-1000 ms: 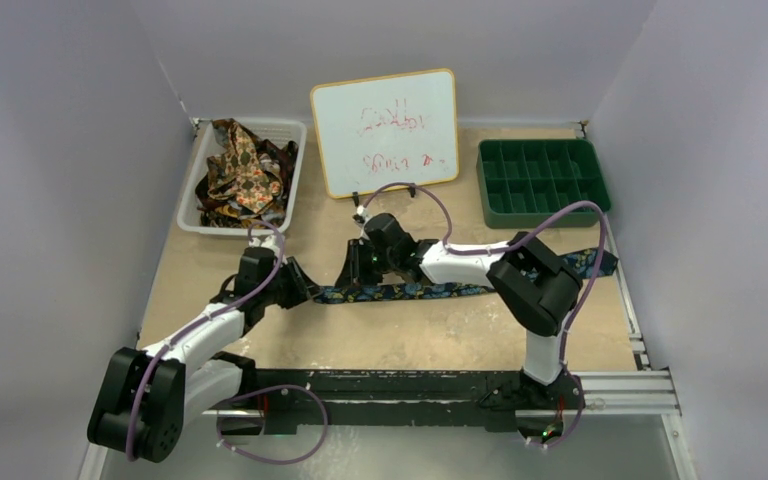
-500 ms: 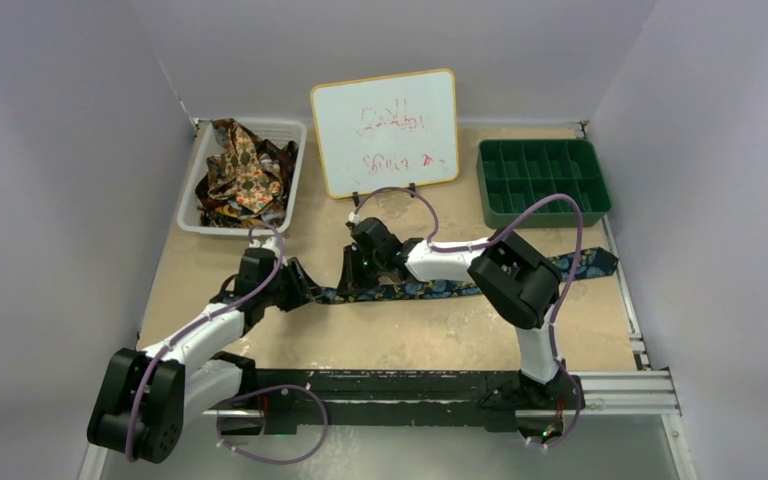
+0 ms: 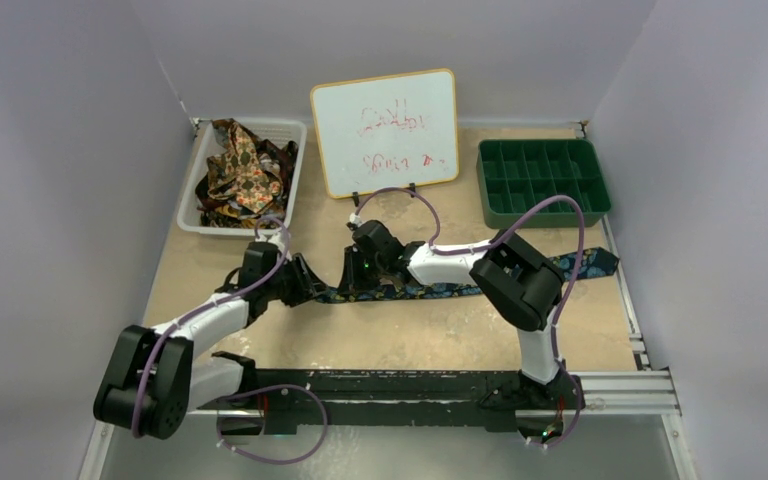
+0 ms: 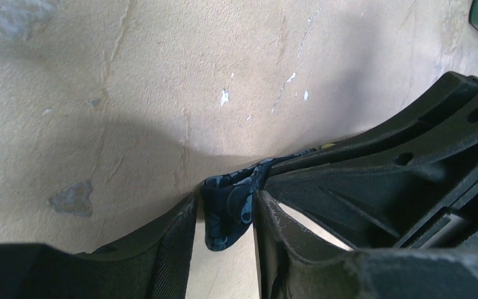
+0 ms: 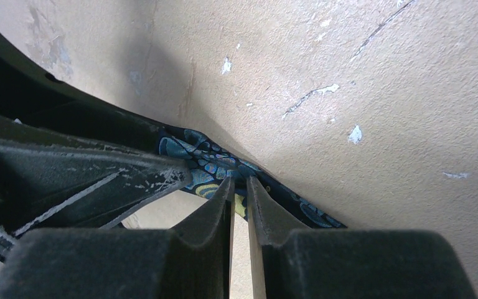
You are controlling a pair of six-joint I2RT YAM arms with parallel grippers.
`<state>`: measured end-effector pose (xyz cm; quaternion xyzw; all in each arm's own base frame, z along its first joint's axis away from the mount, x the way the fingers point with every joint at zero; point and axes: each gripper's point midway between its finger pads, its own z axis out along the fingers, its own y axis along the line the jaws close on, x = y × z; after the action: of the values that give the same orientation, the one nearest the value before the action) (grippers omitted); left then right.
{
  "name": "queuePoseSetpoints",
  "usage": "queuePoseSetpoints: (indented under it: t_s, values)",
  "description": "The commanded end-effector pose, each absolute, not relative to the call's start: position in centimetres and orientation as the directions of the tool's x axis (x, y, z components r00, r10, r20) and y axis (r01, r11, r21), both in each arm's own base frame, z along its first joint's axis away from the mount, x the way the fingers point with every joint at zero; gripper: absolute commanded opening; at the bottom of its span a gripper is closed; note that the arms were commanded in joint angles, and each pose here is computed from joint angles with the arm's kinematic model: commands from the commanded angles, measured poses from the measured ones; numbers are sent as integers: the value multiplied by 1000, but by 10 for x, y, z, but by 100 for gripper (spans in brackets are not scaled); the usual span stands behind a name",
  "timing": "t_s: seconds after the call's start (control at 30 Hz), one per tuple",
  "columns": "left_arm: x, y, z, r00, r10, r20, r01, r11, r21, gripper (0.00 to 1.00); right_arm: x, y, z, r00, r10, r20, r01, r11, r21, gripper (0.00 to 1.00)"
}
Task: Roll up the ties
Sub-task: Roll the tie at the center of the board.
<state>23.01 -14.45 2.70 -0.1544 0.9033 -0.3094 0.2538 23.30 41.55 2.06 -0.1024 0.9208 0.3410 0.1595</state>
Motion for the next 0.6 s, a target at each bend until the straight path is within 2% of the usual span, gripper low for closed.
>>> queuePoseSetpoints:
  t_s: [0.0,0.37,0.57]
  values:
    - [234,-147,23,-840,-417,-346,-113,759,-642,35,222,387,-7,-934,-129,-332,-291,815,502,16]
    - [213,-147,12,-851,-458,-256,-184,717,-672,39,218,387,-9,-944,-123,-307,-274,812,515,16]
    - [215,-143,10,-847,-471,-246,-210,722,-659,35,216,388,-10,-944,-129,-305,-278,810,517,16]
